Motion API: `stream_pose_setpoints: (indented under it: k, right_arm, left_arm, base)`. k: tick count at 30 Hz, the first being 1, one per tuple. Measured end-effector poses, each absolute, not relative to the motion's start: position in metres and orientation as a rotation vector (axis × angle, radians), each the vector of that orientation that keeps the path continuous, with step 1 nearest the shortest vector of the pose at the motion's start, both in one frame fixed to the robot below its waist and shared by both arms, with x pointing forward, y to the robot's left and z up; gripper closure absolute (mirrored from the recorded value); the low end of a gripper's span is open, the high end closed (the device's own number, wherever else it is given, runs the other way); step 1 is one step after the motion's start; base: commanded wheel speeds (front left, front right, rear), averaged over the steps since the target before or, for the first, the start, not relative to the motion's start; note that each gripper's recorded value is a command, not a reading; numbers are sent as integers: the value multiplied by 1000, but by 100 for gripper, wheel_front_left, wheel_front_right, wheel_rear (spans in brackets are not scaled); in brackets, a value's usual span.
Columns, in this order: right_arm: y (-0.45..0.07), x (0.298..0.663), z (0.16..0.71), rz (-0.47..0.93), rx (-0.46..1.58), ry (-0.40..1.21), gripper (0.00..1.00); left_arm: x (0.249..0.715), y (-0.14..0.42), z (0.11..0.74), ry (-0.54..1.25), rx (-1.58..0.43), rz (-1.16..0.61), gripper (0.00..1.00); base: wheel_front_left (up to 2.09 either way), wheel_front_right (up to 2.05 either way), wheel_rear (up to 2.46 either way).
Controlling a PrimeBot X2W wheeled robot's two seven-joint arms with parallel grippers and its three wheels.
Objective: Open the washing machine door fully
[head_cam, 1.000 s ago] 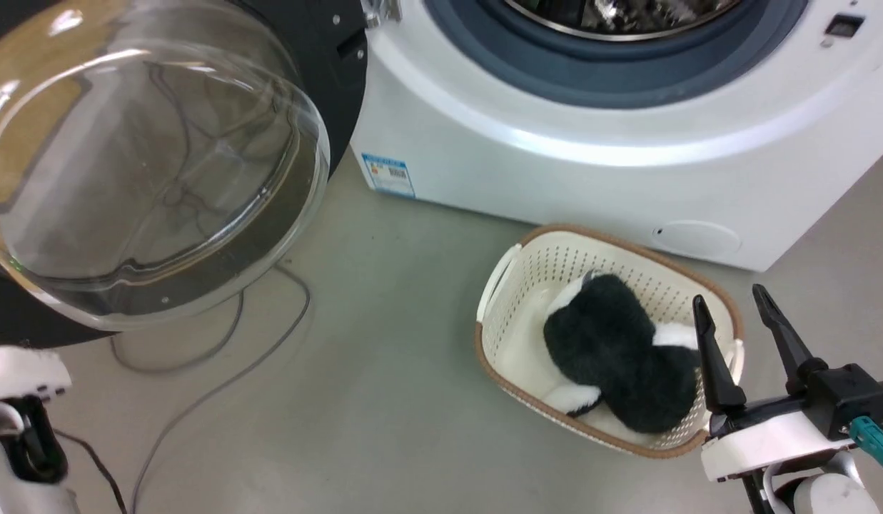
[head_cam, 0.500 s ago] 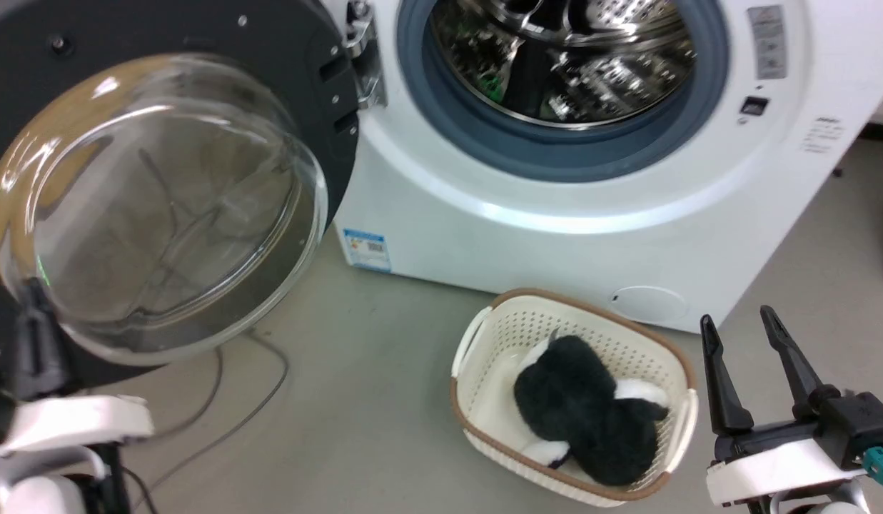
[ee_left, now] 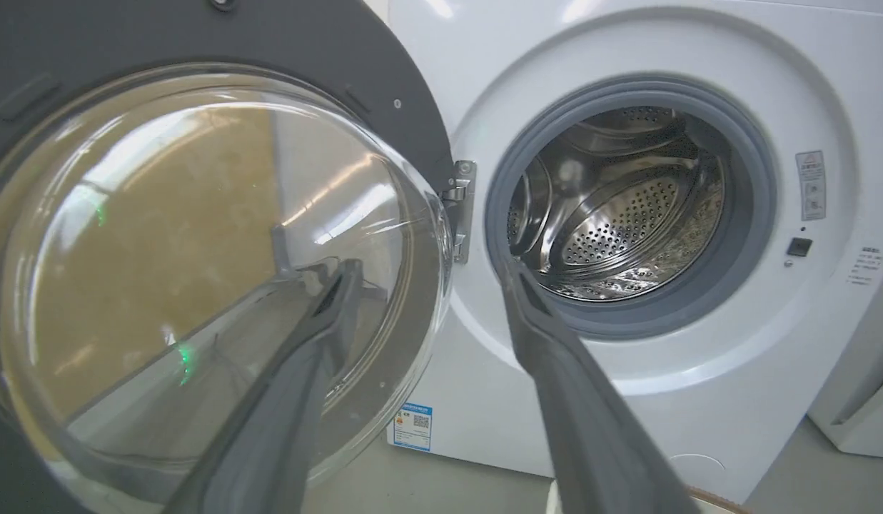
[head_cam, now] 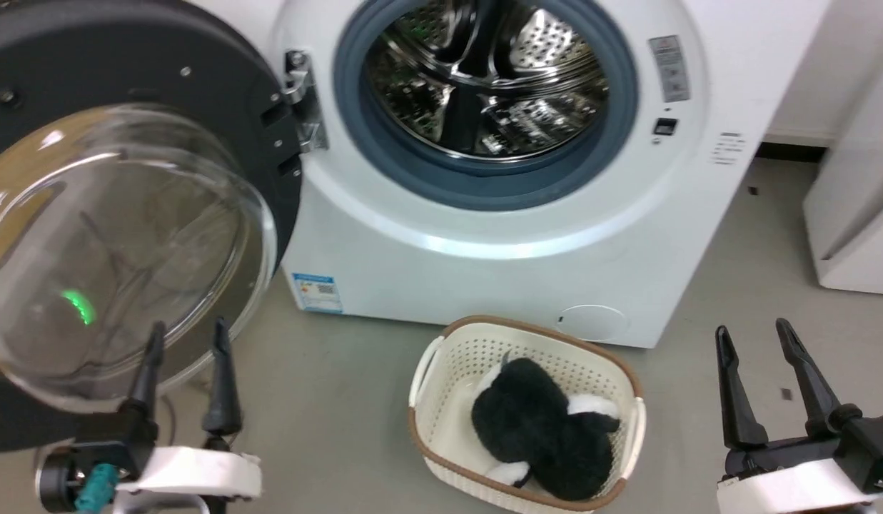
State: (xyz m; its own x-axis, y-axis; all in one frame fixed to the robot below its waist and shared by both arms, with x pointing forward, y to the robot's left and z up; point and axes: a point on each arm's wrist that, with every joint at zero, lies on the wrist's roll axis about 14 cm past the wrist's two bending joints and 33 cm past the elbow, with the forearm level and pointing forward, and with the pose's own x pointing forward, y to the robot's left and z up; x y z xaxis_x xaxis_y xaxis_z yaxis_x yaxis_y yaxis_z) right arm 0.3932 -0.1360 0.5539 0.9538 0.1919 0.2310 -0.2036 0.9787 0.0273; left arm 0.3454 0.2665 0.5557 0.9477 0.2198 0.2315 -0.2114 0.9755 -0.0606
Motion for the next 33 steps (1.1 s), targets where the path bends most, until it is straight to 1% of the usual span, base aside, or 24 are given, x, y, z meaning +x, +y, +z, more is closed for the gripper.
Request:
stream_pose_setpoints:
  k: [8,18,19,33]
  right_arm:
    - [-161,377,558,131,53,-241,0]
    - [-182,356,546,67,48,-206,0]
    - [-183,355,545,62,48,-203,100]
    - [-182,356,542,64,44,-182,100]
  left_arm:
    - [355,231,545,-206,-48,123,0]
    - [360,208,522,-135,-20,86,0]
    - [360,207,520,-128,-12,83,100]
    - [361,203,519,-110,-13,72,100]
  base:
    - [0,0,0]
    - [0,0,0]
    - [0,0,0]
    - [0,0,0]
